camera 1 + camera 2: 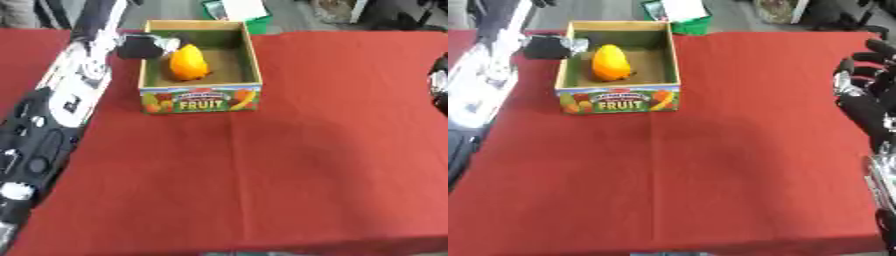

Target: Pick up objects on the table and place them in the box.

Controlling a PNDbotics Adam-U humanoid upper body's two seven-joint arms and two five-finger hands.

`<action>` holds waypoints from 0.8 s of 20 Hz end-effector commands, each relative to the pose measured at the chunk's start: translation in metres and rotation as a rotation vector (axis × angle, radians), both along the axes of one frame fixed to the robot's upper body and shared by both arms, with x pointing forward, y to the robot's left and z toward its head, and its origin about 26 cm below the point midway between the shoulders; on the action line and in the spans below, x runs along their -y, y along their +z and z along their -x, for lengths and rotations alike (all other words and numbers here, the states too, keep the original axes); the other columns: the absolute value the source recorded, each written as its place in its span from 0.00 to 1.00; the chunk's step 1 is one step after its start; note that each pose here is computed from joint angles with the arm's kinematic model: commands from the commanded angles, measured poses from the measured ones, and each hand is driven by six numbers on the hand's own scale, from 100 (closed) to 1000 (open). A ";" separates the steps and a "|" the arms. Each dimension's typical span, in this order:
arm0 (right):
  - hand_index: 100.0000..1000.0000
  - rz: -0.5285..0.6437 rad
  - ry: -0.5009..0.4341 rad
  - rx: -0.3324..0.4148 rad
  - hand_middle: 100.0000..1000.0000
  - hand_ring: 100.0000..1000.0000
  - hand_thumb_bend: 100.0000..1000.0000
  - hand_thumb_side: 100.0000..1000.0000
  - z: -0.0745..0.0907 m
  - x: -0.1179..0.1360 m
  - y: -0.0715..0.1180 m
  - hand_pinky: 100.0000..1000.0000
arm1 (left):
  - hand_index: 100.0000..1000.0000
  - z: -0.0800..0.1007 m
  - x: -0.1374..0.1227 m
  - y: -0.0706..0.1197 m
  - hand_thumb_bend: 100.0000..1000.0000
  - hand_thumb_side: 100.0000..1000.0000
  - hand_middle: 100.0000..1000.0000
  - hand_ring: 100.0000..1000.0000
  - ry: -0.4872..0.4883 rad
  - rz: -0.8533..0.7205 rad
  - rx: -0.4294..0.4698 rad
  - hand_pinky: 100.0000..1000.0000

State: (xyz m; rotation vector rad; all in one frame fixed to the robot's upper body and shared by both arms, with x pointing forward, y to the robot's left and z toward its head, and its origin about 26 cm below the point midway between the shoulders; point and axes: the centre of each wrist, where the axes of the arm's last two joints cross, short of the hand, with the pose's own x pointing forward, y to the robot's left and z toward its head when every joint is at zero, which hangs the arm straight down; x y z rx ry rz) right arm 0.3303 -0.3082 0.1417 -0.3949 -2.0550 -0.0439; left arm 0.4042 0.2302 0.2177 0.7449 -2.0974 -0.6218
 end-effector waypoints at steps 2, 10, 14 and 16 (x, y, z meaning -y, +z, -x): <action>0.80 0.006 -0.012 0.031 0.62 0.59 0.06 0.05 0.000 0.005 0.010 0.59 | 0.67 0.024 -0.023 0.010 0.59 0.34 0.59 0.58 -0.044 0.184 0.016 0.61; 0.81 -0.001 -0.016 0.031 0.63 0.60 0.07 0.04 -0.001 0.006 0.009 0.59 | 0.68 0.041 -0.054 -0.024 0.55 0.33 0.57 0.57 -0.012 0.371 -0.067 0.60; 0.81 -0.002 -0.017 0.031 0.62 0.59 0.07 0.04 -0.001 0.006 0.009 0.59 | 0.68 0.042 -0.057 -0.034 0.54 0.32 0.57 0.57 -0.010 0.400 -0.087 0.60; 0.81 -0.001 -0.016 0.031 0.63 0.59 0.07 0.04 -0.001 0.006 0.009 0.59 | 0.68 0.042 -0.057 -0.037 0.54 0.33 0.57 0.56 -0.015 0.402 -0.095 0.60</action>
